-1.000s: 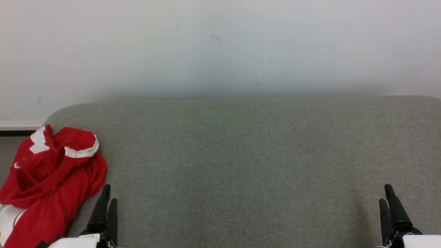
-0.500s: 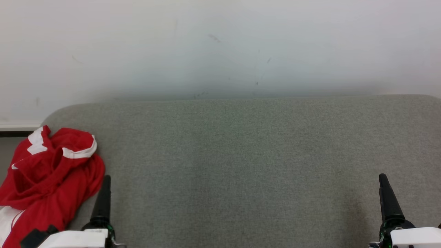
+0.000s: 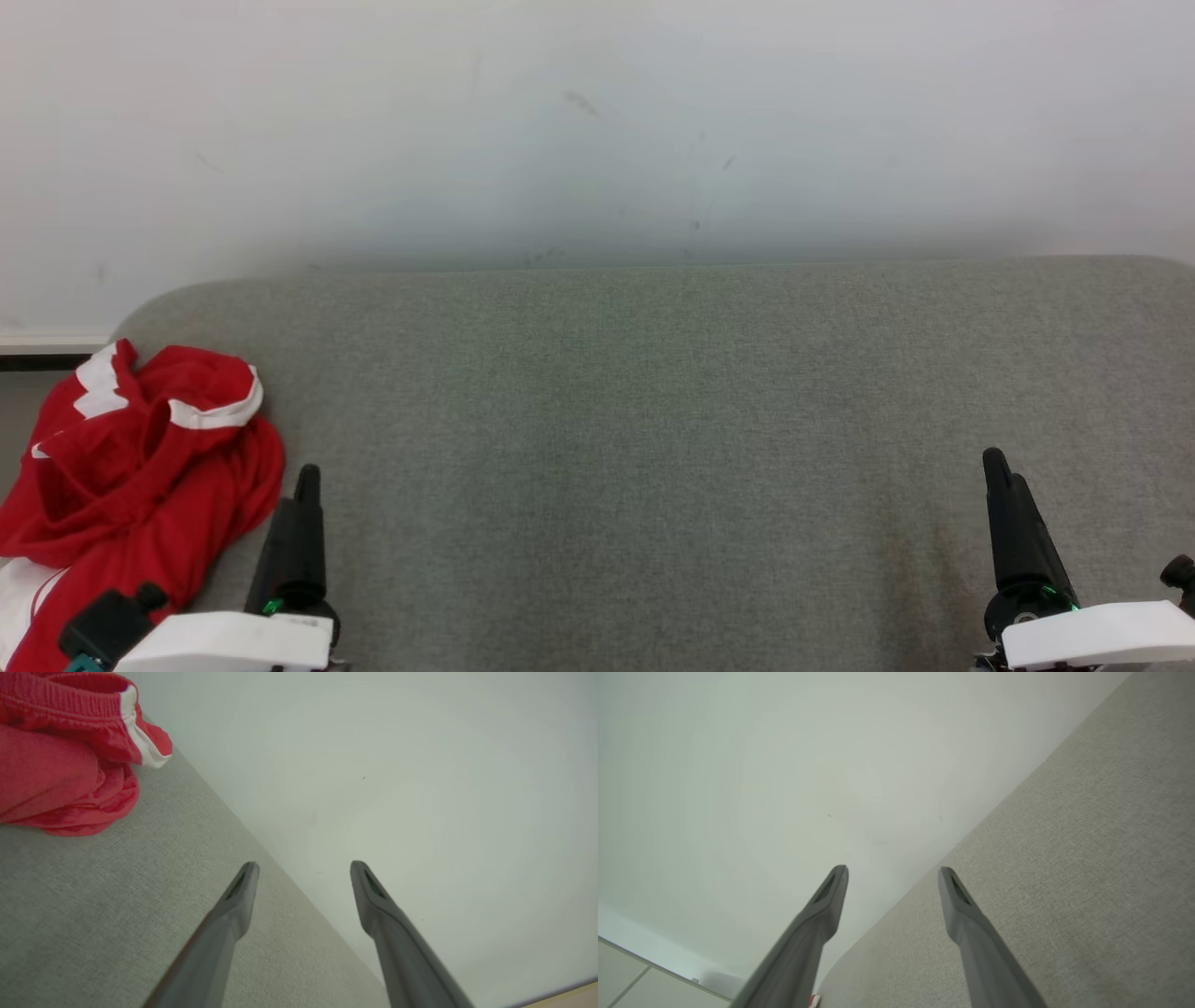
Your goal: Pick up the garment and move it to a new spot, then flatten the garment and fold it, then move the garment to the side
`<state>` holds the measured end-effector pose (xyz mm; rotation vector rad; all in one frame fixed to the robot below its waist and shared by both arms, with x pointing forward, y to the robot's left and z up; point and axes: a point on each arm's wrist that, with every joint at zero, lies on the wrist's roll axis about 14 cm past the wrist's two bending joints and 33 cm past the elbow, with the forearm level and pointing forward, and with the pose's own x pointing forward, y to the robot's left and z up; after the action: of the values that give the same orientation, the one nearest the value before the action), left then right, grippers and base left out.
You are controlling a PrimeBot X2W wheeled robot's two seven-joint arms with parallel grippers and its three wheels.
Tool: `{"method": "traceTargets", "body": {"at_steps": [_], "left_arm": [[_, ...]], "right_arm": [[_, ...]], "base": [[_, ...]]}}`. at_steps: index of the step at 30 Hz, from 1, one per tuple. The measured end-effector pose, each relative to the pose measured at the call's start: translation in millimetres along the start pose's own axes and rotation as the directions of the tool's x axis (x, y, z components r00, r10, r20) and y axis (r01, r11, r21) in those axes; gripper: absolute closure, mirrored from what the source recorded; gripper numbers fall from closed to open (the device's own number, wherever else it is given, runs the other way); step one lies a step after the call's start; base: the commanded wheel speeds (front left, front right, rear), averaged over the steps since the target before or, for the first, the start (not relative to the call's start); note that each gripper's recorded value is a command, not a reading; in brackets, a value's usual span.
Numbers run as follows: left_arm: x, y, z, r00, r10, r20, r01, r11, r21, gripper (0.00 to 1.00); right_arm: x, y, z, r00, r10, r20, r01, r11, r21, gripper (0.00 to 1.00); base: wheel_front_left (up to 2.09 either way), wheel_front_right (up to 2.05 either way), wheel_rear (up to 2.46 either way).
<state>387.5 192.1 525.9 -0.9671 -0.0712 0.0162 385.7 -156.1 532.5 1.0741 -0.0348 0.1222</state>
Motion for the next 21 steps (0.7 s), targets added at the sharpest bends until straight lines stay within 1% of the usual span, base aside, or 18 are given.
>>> {"method": "traceTargets", "body": {"at_steps": [3, 7, 11, 18, 21], "left_arm": [[0, -2, 0, 1.000, -0.002, 0.004, 0.001, 0.998, 0.063, 0.00], [0, -6, -2, 1.000, -0.013, 0.001, 0.012, 0.989, 0.146, 0.00], [0, -8, -4, 1.000, -0.020, -0.004, 0.020, 0.971, 0.238, 0.00], [0, -12, -8, 0.999, -0.036, -0.008, 0.036, 0.934, 0.355, 0.00], [0, -14, -10, 0.999, -0.044, -0.011, 0.045, 0.923, 0.383, 0.00]], "right_arm": [[0, 3, -2, 1.000, 0.015, -0.009, -0.016, 0.997, -0.071, 0.00], [0, 6, -5, 0.999, 0.031, -0.023, -0.034, 0.986, -0.164, 0.00], [0, 12, -8, 0.998, 0.053, -0.034, -0.060, 0.970, -0.237, 0.00], [-1, 17, -13, 0.995, 0.079, -0.056, -0.094, 0.924, -0.371, 0.00], [-1, 18, -13, 0.995, 0.085, -0.056, -0.101, 0.903, -0.417, 0.00]], "base": [[0.00, 0.00, 0.00], [0.00, 0.00, 0.00], [0.00, 0.00, 0.00], [0.00, 0.00, 0.00], [0.00, 0.00, 0.00]]}}
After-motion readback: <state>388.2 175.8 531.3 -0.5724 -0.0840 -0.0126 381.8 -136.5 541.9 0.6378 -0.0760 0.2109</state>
